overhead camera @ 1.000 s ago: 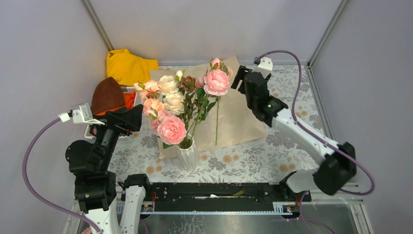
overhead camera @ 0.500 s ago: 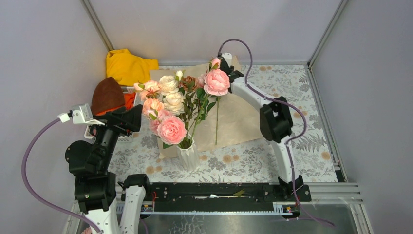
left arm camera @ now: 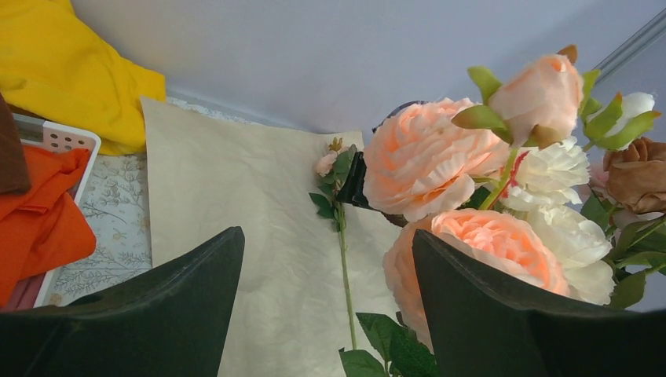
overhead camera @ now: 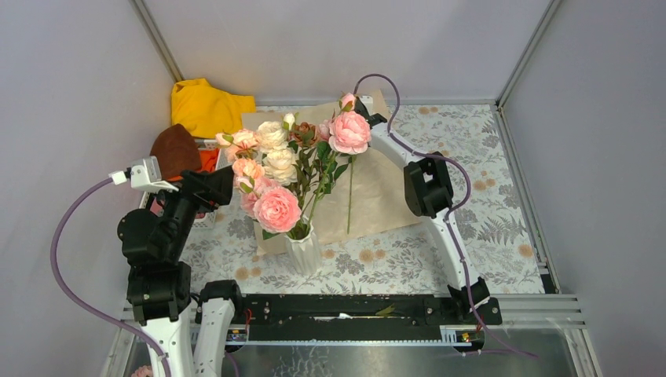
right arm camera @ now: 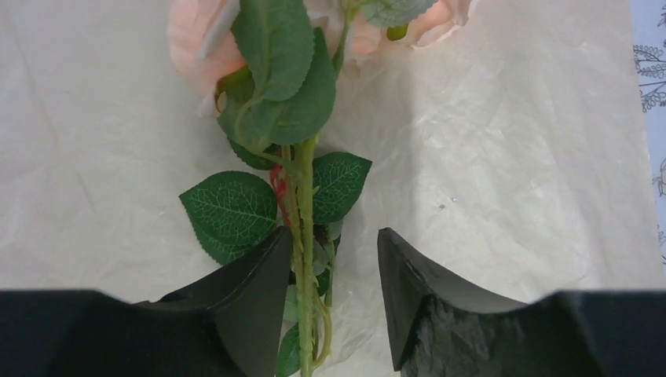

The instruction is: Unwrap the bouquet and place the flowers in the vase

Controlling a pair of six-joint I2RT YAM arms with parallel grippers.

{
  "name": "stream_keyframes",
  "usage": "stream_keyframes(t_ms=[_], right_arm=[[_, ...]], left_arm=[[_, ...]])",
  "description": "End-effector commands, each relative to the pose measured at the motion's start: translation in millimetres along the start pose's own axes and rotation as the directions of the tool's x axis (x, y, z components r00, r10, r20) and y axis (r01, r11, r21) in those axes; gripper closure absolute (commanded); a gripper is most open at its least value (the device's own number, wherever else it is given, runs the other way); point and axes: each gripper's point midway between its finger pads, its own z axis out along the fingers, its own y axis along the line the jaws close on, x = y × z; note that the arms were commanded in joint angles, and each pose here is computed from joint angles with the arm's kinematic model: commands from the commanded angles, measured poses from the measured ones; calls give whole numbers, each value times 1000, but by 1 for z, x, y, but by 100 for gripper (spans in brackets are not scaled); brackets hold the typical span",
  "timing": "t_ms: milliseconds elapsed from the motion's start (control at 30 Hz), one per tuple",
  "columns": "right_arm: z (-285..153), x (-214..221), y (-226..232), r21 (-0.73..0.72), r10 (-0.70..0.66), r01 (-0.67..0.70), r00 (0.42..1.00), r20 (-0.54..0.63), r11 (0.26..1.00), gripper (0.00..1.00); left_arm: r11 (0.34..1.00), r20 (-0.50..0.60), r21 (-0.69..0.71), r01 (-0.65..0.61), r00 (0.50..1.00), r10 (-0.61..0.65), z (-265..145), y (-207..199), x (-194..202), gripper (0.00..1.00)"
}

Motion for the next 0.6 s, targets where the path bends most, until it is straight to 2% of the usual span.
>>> stream_keyframes(t_ms=[0,233,333,467,567], right_arm=[[2,-3,8,-43,-2,2,1000,-8,999,52],[7,7,10,-58,0,-2,1000,-31,998,58],[6,9,10,-62,-5,3,999,-37,998,71],[-7,8,6,-72,5,-6,1000,-22,997,94],[-27,2,-1,-78,25,-24,1000,15,997,100]], left_arm=[[998,61,36,-42,997,40,4,-7,-15,14],[998,69,42,-42,997,39,1,-10,-18,14],[998,70,47,-36,997,33,-1,-12,-18,14],[998,74,51,-36,997,33,-4,-15,-21,14],[998,81,51,-37,996,33,-7,-17,-24,14]])
